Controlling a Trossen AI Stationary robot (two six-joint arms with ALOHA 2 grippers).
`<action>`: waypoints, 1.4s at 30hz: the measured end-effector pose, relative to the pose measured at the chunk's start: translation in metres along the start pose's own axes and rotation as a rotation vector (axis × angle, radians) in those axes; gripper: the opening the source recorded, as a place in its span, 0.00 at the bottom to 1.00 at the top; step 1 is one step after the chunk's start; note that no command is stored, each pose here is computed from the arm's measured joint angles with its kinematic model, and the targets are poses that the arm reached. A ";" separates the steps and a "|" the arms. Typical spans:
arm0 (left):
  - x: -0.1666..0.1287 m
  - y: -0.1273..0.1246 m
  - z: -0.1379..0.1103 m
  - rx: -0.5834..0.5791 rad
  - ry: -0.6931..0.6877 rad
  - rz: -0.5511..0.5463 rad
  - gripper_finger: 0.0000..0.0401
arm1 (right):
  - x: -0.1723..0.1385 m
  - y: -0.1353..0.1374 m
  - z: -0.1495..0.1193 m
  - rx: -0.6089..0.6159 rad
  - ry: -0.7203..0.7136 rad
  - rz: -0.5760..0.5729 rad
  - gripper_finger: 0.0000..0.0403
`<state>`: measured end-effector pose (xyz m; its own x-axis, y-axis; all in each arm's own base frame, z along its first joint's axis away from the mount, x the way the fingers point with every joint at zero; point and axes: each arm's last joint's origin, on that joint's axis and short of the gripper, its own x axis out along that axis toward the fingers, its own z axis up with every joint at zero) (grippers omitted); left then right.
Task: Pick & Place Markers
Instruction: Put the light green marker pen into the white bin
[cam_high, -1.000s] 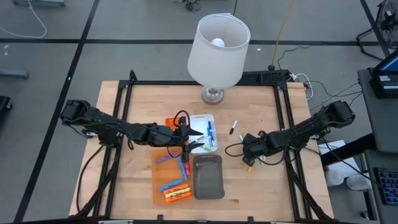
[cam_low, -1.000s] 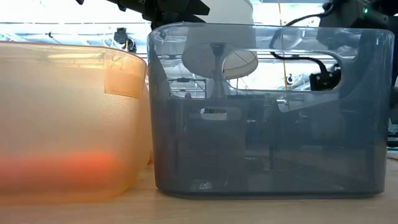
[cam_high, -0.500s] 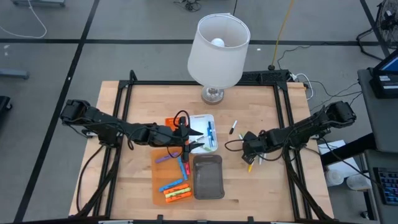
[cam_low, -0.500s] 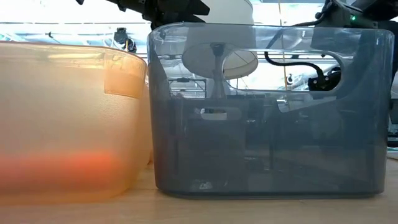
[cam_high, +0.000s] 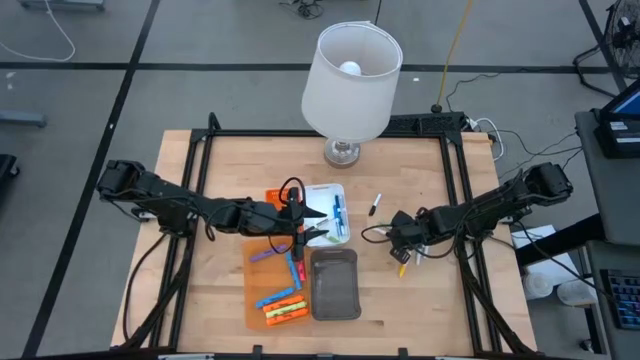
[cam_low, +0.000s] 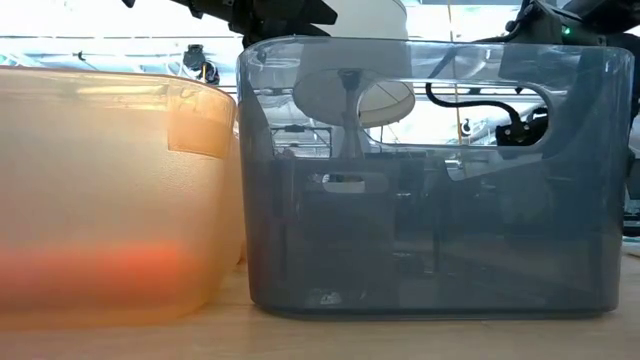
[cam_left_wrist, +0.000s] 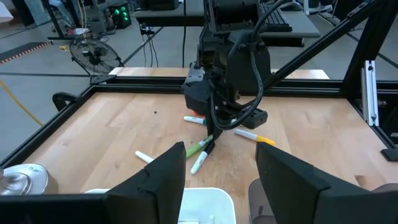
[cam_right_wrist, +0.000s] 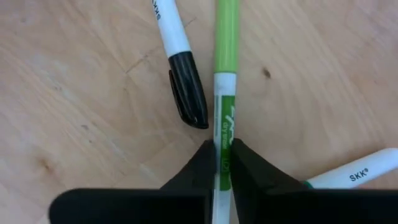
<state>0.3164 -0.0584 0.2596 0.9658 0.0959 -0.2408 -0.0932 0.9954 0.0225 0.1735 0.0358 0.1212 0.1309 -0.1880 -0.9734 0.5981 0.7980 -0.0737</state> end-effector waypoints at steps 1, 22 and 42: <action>0.000 0.000 0.000 0.000 0.000 0.000 0.50 | -0.001 0.000 0.000 -0.004 -0.012 0.001 0.05; 0.001 0.001 -0.001 -0.003 0.004 0.003 0.50 | -0.058 0.023 0.024 -0.137 -0.749 0.146 0.03; 0.049 -0.015 -0.023 -0.020 -0.290 -0.152 0.50 | -0.092 0.083 0.023 -0.430 -1.247 0.366 0.03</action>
<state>0.3596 -0.0688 0.2255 0.9974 -0.0547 0.0470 0.0553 0.9984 -0.0125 0.2295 0.1060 0.2096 0.9826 -0.1333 -0.1292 0.1150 0.9835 -0.1400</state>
